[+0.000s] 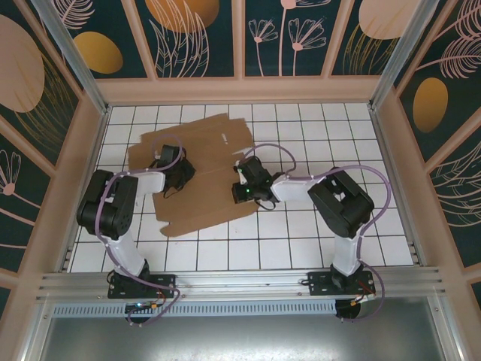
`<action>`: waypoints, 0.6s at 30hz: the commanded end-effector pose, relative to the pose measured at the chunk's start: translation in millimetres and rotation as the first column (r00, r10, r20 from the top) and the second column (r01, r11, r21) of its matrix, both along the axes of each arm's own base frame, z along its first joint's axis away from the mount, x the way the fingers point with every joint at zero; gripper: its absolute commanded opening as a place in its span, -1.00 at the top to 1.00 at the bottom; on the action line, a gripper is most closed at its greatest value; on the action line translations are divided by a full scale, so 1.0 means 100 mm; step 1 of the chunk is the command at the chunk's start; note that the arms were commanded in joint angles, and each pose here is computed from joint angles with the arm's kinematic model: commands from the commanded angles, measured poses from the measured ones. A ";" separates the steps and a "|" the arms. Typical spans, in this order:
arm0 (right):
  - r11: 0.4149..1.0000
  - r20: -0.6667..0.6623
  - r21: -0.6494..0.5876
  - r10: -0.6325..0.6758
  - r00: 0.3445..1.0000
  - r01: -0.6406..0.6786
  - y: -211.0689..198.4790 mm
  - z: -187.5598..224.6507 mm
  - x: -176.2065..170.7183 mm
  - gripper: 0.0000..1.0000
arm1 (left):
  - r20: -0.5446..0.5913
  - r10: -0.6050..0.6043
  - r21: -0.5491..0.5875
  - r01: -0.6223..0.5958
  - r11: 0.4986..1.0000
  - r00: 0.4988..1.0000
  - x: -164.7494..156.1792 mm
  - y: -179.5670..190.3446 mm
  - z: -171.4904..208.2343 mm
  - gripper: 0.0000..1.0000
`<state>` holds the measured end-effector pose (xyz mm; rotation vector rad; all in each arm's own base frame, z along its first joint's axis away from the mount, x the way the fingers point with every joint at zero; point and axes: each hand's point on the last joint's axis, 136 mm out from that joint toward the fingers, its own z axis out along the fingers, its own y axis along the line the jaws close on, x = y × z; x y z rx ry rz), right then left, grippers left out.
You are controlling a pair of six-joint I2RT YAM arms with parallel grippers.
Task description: Fold the paper box
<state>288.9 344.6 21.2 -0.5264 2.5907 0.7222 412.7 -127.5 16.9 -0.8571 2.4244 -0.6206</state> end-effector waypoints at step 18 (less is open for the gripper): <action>0.650 -0.345 0.501 -0.455 0.821 0.571 -1.01 0.97 0.49 -0.83 | -0.080 -0.179 -0.023 0.177 0.984 0.981 -0.33 -0.46 -0.27 1.00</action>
